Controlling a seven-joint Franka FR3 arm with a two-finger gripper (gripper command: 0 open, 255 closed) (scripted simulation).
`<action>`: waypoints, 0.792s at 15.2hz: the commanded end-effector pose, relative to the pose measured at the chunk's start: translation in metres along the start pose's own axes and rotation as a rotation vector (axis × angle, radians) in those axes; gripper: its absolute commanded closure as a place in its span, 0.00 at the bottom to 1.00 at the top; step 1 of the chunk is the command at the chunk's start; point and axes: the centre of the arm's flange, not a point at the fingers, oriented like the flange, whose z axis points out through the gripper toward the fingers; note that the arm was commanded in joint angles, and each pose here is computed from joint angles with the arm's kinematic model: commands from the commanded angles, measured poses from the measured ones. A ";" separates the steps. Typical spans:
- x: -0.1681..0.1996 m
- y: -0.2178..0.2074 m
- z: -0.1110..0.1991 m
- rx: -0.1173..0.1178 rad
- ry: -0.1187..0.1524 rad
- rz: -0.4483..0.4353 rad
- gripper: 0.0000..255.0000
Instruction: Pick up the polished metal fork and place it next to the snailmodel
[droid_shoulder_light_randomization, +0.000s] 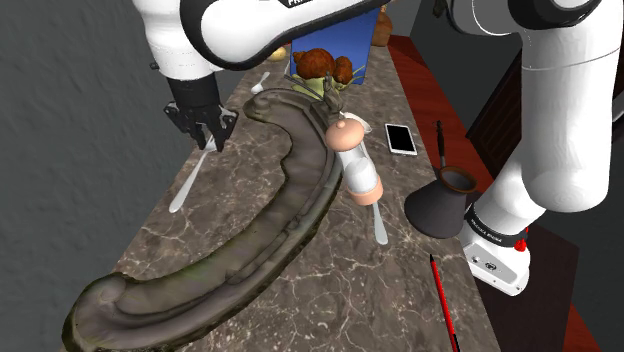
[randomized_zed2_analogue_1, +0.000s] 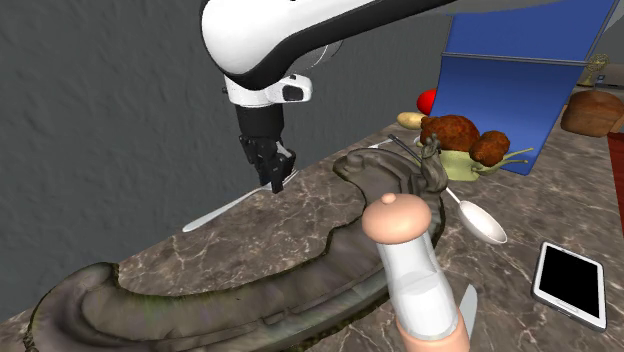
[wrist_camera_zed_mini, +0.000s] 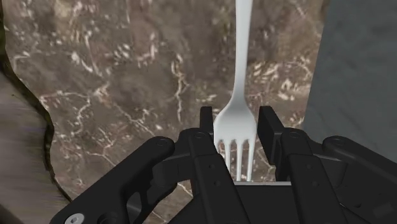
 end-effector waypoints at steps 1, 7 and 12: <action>0.001 0.000 -0.010 -0.001 0.000 0.000 1.00; 0.003 0.000 -0.041 -0.001 0.000 0.000 1.00; 0.004 -0.001 -0.068 -0.001 0.000 0.000 1.00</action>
